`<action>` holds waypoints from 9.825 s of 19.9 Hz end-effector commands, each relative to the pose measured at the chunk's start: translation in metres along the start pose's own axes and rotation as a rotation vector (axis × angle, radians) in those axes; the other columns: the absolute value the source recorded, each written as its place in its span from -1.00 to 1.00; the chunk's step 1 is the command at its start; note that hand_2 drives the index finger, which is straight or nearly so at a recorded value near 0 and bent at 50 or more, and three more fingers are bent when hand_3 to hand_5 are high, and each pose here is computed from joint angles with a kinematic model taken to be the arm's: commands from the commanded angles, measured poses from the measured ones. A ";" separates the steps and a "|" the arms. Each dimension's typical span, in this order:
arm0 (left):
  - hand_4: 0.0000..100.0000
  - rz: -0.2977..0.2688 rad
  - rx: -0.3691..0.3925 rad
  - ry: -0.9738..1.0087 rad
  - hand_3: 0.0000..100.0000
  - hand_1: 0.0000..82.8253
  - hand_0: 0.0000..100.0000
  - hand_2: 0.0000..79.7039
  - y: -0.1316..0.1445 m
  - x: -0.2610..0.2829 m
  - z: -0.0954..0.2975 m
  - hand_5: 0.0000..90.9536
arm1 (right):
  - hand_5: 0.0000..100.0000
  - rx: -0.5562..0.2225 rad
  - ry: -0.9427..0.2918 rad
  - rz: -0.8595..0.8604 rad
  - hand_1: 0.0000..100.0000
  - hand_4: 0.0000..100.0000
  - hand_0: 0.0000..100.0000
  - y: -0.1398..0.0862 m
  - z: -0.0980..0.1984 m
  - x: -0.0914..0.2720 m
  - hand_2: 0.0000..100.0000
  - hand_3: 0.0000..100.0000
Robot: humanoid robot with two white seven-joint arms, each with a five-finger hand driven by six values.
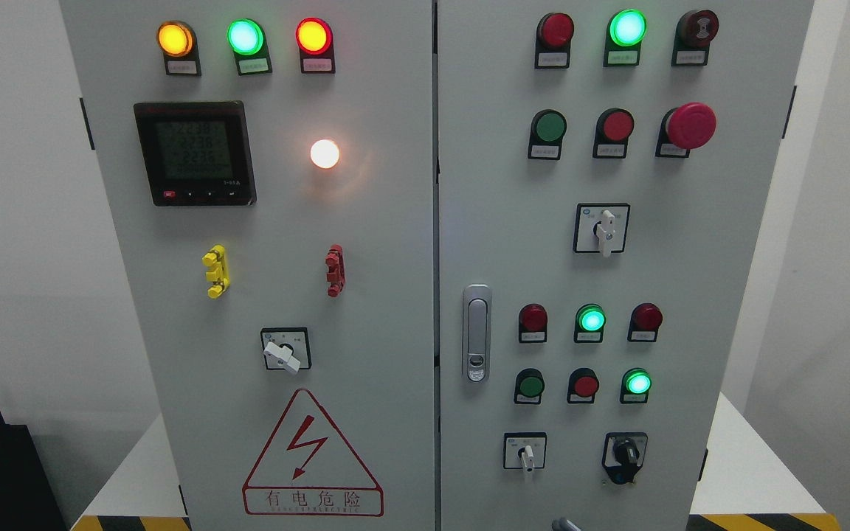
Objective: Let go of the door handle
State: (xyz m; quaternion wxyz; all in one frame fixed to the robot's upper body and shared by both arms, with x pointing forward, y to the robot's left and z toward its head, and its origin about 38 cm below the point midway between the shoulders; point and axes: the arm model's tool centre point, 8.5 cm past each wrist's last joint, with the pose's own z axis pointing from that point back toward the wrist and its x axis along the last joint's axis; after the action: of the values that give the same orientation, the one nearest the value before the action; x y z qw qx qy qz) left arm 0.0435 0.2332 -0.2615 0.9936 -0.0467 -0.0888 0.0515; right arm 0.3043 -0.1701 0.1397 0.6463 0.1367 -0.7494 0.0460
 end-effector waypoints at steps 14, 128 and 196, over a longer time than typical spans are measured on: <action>-1.00 0.013 0.003 0.016 -1.00 -0.06 -0.76 -1.00 0.001 -0.006 0.001 -1.00 | -1.00 -0.035 -0.060 0.054 -0.89 -0.71 -0.27 -0.006 -0.005 0.016 -1.00 -0.53; -1.00 0.013 0.003 0.016 -1.00 -0.06 -0.76 -1.00 0.001 -0.006 0.001 -1.00 | 0.97 -0.331 -0.248 1.560 -0.69 1.00 -0.32 0.057 -0.129 0.081 -1.00 1.00; -1.00 0.013 0.003 0.016 -1.00 -0.06 -0.76 -1.00 0.001 -0.006 0.001 -1.00 | 0.85 -0.389 -0.239 1.509 -1.00 0.96 -0.31 0.046 -0.161 0.152 0.98 1.00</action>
State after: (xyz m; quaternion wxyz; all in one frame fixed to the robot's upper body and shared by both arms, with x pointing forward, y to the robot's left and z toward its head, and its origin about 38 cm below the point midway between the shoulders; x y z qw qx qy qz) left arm 0.0435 0.2332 -0.2615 0.9936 -0.0467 -0.0889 0.0515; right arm 0.4226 -0.1100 0.3170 0.3698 -0.5196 -0.6986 0.3242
